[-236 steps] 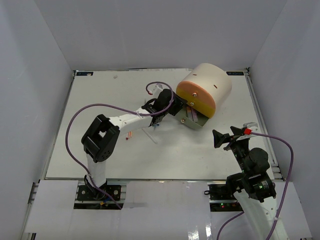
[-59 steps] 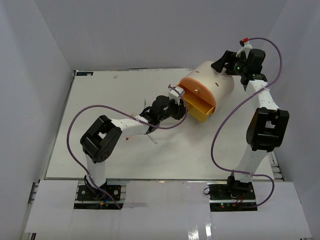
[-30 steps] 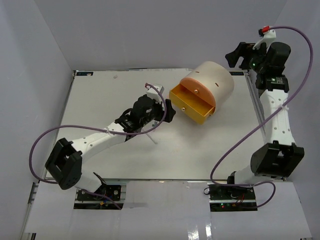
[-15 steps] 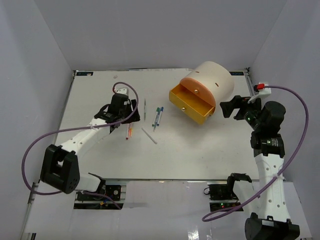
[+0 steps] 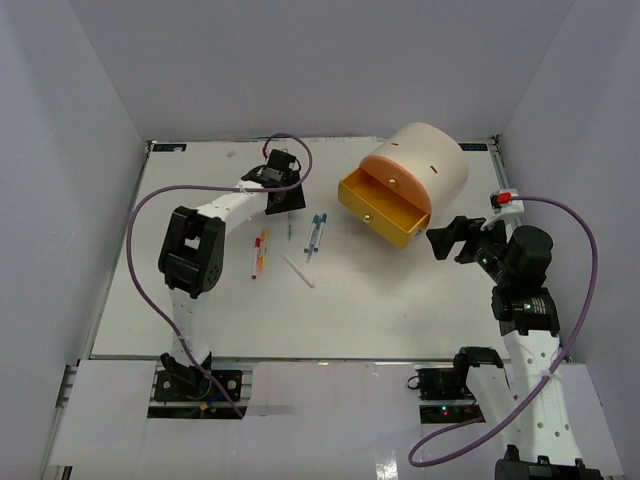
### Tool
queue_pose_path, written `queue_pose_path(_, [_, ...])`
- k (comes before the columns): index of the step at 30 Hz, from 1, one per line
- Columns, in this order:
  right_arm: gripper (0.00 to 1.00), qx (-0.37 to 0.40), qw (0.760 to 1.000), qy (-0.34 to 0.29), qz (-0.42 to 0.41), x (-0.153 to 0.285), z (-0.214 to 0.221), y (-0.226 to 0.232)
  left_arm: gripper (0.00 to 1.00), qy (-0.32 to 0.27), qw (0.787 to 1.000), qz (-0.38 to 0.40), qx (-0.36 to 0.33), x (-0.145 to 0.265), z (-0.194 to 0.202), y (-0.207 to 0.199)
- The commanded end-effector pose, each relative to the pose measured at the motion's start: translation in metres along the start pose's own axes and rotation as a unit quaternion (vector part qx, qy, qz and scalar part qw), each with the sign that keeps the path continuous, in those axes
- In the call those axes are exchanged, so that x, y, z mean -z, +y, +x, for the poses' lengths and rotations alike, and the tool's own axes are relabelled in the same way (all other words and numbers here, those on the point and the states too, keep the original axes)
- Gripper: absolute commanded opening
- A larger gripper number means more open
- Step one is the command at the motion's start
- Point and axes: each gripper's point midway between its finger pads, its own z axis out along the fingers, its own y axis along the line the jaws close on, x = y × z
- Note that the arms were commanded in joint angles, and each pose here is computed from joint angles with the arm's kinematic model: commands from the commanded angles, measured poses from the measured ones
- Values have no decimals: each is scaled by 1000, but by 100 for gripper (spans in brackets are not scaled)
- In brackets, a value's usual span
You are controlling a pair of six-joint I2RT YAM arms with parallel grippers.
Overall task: Sort the stationery into containers
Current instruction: Pick up the pen from the center of the board.
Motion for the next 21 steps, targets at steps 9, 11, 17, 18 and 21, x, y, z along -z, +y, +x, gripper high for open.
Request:
queue_pose_path(9, [90, 15, 1000, -15, 2, 1, 1, 5, 49, 24, 998, -62, -6, -31, 12, 18])
queue_pose_path(11, [90, 15, 1000, -14, 1, 0, 3, 5, 43, 28, 998, -60, -6, -30, 17, 17])
queue_pose_path(17, [90, 17, 1000, -19, 4, 1, 3, 5, 16, 13, 999, -37, 9, -5, 4, 8])
queue_pose_path(18, [90, 18, 1000, -23, 4, 3, 2, 6, 14, 8, 999, -29, 15, 2, -2, 4])
queue_pose_path(21, [90, 20, 999, -29, 9, 5, 2, 5, 11, -17, 998, 20, 57, 40, -25, -17])
